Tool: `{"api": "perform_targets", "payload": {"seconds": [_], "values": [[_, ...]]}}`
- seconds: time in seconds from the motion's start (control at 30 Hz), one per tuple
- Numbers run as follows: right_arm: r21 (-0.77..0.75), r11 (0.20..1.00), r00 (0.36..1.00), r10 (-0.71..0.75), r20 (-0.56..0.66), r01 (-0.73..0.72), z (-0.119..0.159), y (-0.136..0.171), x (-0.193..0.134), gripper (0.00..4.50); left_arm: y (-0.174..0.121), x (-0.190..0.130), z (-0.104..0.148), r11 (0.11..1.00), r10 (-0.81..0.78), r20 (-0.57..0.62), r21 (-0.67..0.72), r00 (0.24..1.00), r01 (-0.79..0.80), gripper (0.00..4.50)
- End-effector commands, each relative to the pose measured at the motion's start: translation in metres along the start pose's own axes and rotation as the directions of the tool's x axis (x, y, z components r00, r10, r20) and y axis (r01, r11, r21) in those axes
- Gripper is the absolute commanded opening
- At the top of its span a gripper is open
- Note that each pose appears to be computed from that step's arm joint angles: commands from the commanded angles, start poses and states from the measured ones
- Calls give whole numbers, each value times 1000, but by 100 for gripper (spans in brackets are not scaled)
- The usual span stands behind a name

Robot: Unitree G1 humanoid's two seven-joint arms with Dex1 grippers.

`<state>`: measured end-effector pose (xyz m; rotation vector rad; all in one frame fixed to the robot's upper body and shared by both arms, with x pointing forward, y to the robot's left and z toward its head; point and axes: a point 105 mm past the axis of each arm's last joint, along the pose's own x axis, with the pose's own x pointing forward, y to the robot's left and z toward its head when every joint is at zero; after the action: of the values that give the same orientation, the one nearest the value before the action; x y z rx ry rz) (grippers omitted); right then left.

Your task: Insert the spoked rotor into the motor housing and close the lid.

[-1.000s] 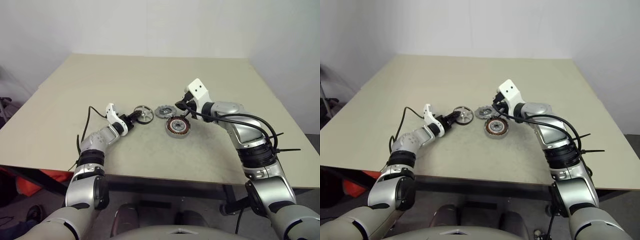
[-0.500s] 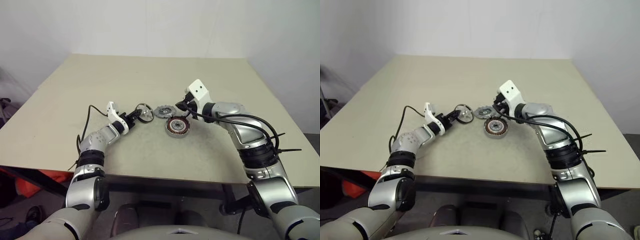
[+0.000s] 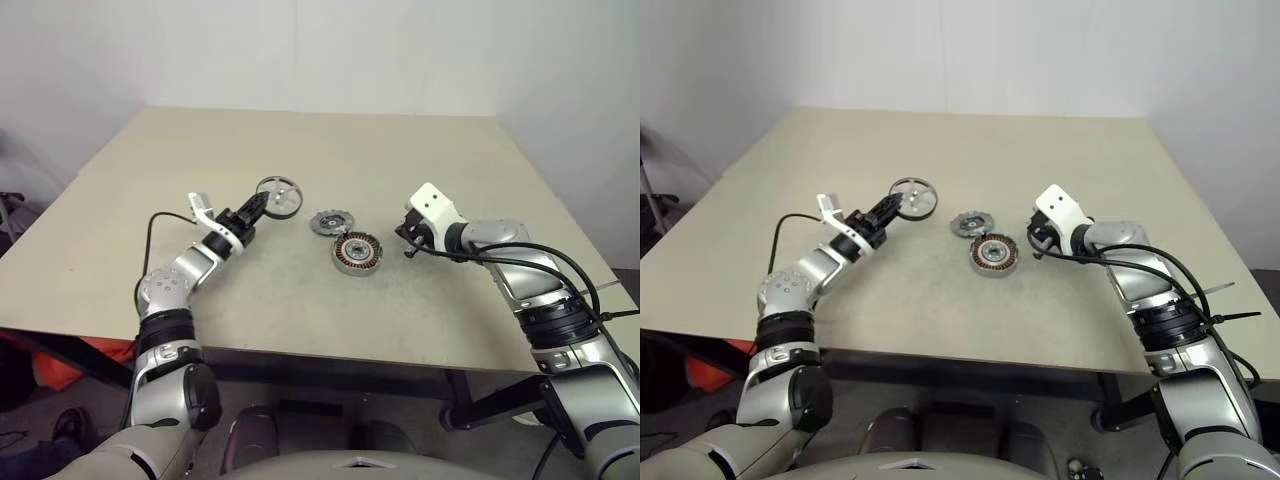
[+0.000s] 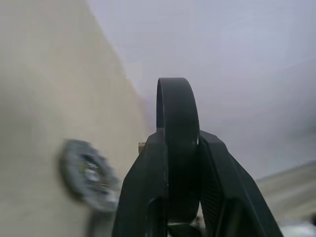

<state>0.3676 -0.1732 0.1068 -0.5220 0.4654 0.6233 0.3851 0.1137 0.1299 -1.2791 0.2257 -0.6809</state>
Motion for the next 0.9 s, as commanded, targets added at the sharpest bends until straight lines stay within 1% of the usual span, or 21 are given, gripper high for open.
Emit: {"api": "perform_targets", "payload": {"seconds": [0.03,0.17,0.33,0.43,0.7,0.83,0.9], "values": [[-35,999,1000,-19,14,20,3,1,-2,0,-24,26,-18,996,-82,-89,-27,993,80,70],[-26,999,999,-47,9,47,1,0,-8,0,-9,47,-49,997,-35,-198,-71,980,21,70],[-17,995,995,-101,-20,101,-8,-7,-20,0,4,55,-82,996,-10,-314,-86,949,-18,70],[-7,992,991,-127,-34,126,-13,-10,-29,0,7,57,-97,996,-4,-370,-86,929,-30,70],[10,990,990,-139,-39,139,-15,-6,-32,0,19,55,-116,995,34,-438,-71,899,-72,70],[14,989,989,-144,-38,145,-14,-7,-31,0,20,53,-115,995,35,-440,-66,897,-71,70],[16,989,989,-146,-37,147,-14,-9,-30,0,19,53,-109,995,32,-422,-68,906,-67,70]]}}
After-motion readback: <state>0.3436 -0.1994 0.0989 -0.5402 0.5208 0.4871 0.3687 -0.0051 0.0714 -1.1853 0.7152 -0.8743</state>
